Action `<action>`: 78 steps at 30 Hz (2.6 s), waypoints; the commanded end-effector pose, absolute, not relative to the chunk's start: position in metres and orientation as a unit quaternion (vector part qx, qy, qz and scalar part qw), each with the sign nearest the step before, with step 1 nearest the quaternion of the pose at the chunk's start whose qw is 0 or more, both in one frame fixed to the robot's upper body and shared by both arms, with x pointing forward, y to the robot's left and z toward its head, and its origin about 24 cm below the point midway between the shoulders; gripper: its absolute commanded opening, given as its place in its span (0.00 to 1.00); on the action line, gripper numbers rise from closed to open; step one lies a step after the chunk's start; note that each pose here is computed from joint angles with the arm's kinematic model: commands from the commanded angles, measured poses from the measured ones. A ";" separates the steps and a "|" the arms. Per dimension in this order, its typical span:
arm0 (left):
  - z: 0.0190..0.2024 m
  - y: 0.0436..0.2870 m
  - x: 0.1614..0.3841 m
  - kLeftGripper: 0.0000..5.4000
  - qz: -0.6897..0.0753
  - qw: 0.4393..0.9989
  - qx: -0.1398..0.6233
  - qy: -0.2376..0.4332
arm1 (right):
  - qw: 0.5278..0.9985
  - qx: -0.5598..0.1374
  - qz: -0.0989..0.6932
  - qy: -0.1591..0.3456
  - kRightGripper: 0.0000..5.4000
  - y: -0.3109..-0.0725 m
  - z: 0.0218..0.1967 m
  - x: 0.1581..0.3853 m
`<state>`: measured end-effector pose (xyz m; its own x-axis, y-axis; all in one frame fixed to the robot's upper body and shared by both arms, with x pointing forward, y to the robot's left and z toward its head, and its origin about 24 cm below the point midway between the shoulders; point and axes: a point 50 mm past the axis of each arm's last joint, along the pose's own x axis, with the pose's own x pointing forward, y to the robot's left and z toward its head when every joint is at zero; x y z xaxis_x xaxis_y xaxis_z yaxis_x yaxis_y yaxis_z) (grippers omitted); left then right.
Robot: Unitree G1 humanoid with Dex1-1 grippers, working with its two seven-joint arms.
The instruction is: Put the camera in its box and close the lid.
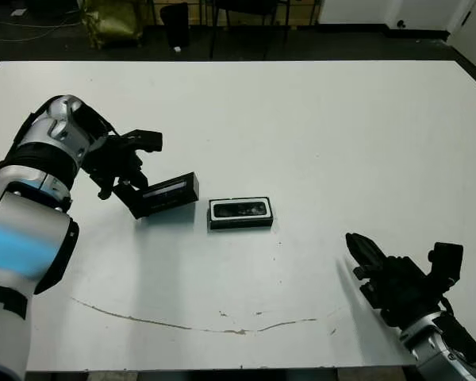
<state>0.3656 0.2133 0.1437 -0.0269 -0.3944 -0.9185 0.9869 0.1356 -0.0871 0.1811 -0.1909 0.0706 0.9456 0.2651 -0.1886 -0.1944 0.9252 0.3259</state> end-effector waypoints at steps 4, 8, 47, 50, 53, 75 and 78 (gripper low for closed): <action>0.150 0.221 0.364 0.35 -0.549 0.638 0.314 0.439 | 0.975 0.145 0.122 0.113 0.00 -0.192 0.063 0.178; 0.155 0.219 0.366 0.35 -0.533 0.651 0.319 0.437 | 0.973 0.155 0.122 0.117 0.00 -0.190 0.061 0.178; 0.166 0.113 0.348 0.33 -0.554 0.617 0.393 0.397 | 0.965 0.193 0.151 0.092 0.00 -0.182 0.051 0.176; 0.167 0.110 0.348 0.33 -0.554 0.615 0.395 0.398 | 0.965 0.193 0.151 0.091 0.00 -0.182 0.051 0.175; 0.167 0.108 0.348 0.33 -0.557 0.608 0.406 0.394 | 0.965 0.196 0.151 0.091 0.00 -0.180 0.050 0.174; 0.157 0.106 0.341 0.33 -0.582 0.609 0.373 0.389 | 0.964 0.198 0.150 0.091 0.00 -0.180 0.049 0.174; 0.155 0.105 0.341 0.33 -0.574 0.610 0.379 0.393 | 0.965 0.196 0.149 0.089 0.00 -0.179 0.049 0.174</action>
